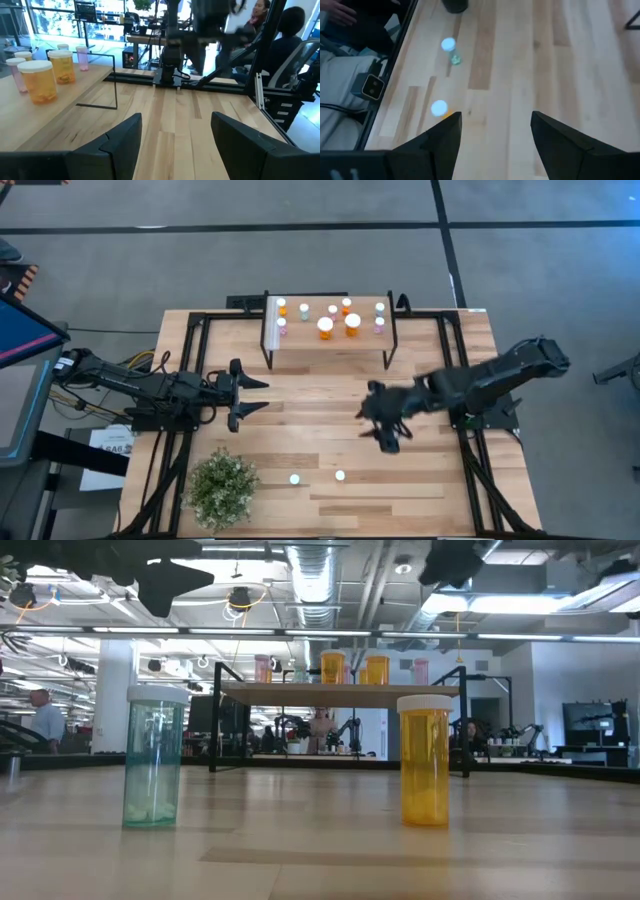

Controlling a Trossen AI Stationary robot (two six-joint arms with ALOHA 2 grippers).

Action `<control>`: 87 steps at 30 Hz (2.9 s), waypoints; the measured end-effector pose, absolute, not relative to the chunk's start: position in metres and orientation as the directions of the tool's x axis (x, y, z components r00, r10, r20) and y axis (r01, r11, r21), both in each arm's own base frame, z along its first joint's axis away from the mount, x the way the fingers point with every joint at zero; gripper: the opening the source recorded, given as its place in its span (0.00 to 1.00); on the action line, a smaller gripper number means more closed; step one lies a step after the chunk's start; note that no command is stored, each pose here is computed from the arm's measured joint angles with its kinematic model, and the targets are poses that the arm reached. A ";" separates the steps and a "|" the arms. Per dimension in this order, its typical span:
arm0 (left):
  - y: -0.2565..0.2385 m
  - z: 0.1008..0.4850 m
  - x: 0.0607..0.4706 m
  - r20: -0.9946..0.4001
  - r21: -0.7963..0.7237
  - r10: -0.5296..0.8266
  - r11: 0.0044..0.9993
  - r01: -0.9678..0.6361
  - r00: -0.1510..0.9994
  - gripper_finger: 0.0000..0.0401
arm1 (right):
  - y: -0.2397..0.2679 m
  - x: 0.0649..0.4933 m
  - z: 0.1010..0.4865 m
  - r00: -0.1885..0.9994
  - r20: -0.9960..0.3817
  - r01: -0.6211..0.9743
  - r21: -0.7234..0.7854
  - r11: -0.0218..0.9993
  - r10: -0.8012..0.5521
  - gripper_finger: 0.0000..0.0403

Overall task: Pick and place medicine bottles onto shelf by color
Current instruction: Put the light orange pill bottle on the shelf

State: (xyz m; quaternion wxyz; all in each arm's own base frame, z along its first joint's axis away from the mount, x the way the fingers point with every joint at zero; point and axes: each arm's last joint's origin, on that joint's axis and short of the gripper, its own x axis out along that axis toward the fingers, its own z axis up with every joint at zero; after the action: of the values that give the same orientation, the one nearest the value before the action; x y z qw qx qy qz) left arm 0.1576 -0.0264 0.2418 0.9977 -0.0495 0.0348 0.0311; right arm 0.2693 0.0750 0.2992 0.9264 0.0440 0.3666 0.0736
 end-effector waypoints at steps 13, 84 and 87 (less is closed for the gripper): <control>-0.026 0.242 0.158 -0.071 -0.104 0.058 0.992 -0.065 0.996 0.56 | 0.153 0.279 0.223 0.793 -0.585 -0.160 0.070 0.985 0.170 0.65; -0.047 0.225 0.219 -0.268 -0.079 -0.101 0.993 0.082 0.958 0.56 | 0.172 0.326 0.173 0.507 -0.860 -0.763 -0.477 0.436 -0.054 0.65; -0.049 0.225 0.218 -0.269 -0.085 -0.110 0.992 0.090 0.957 0.56 | 0.176 0.333 0.167 0.491 -0.869 -0.803 -0.480 0.352 -0.065 0.65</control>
State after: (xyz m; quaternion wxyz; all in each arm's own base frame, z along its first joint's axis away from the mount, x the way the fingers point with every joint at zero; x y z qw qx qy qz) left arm 0.2181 -0.0486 0.2253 0.9885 -0.0360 0.1377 -0.0506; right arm 0.3331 0.1756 0.1672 0.7007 -0.5045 0.4304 0.2632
